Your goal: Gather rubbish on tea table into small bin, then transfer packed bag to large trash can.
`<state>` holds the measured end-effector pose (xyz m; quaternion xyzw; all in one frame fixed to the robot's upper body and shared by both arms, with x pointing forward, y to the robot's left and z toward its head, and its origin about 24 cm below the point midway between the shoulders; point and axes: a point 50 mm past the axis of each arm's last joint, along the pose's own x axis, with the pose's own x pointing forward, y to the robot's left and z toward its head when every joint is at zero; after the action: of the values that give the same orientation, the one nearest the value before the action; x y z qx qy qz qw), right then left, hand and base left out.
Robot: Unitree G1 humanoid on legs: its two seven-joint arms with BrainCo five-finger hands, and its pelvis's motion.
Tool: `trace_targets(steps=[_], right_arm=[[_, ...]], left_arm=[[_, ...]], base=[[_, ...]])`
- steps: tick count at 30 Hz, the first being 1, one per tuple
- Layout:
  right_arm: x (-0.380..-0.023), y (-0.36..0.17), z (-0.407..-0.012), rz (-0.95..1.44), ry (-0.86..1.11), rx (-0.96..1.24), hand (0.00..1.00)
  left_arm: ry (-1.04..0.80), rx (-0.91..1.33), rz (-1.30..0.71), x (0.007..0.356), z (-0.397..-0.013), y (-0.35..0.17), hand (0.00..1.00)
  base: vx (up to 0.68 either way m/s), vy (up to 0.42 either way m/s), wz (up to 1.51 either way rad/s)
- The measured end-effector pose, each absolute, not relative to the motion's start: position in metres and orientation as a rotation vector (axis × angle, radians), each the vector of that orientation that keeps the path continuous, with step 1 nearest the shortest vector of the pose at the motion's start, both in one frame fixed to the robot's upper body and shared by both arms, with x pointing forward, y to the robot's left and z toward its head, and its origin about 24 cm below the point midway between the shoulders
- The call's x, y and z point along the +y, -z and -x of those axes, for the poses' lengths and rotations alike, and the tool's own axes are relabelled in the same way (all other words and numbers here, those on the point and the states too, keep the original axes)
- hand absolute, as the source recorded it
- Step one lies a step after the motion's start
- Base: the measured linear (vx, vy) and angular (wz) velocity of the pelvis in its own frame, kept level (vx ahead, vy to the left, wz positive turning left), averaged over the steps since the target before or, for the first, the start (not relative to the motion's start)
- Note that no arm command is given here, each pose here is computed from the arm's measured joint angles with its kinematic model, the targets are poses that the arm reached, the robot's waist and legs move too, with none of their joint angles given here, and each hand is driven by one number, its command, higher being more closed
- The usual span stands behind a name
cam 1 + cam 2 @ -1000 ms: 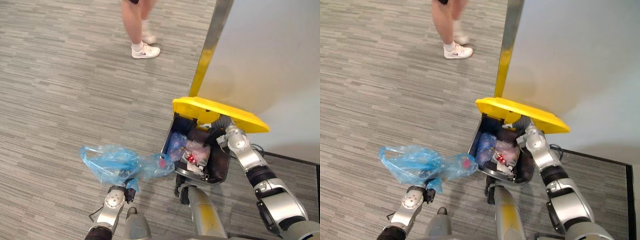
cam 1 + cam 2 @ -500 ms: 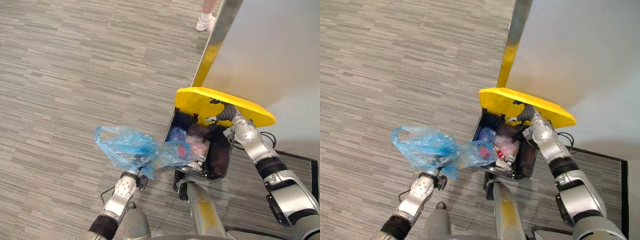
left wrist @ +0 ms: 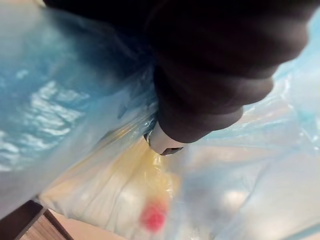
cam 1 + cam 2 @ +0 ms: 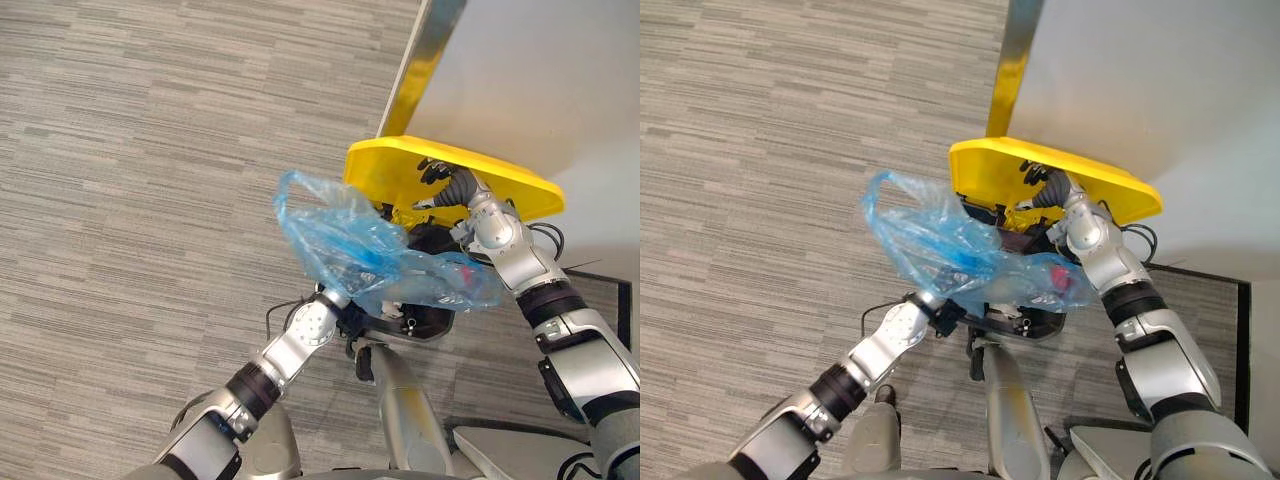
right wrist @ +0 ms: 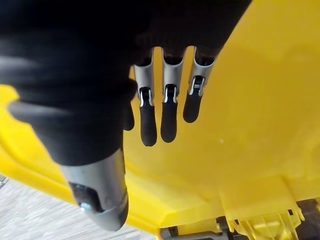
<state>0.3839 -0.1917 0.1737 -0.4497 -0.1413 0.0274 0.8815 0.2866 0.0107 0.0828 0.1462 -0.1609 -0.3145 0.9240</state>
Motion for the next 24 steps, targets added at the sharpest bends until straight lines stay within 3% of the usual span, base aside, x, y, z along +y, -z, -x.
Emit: trace_targets(steps=[9,19,20,24], right_arm=[[-0.151,-0.219,-0.378,0.920,-0.126,-0.517,0.00],[-0.098,-0.263,-0.360,0.874,-0.201,-0.775,0.00],[-0.092,-0.266,-0.357,0.878,-0.218,-0.800,0.00],[-0.082,-0.270,-0.352,0.861,-0.243,-0.839,0.00]], left_arm=[[0.597,-0.286,-0.524,-0.001,-0.329,-0.088,1.00],[0.476,-0.285,-0.535,-0.002,-0.355,-0.112,1.00],[0.449,-0.279,-0.521,0.002,-0.357,-0.113,0.00],[0.369,-0.260,-0.528,0.014,-0.365,-0.115,0.00]], base=[[-0.02,-0.003,-0.16],[0.03,-0.006,-0.14],[0.02,0.025,-0.06],[0.04,0.024,-0.04]])
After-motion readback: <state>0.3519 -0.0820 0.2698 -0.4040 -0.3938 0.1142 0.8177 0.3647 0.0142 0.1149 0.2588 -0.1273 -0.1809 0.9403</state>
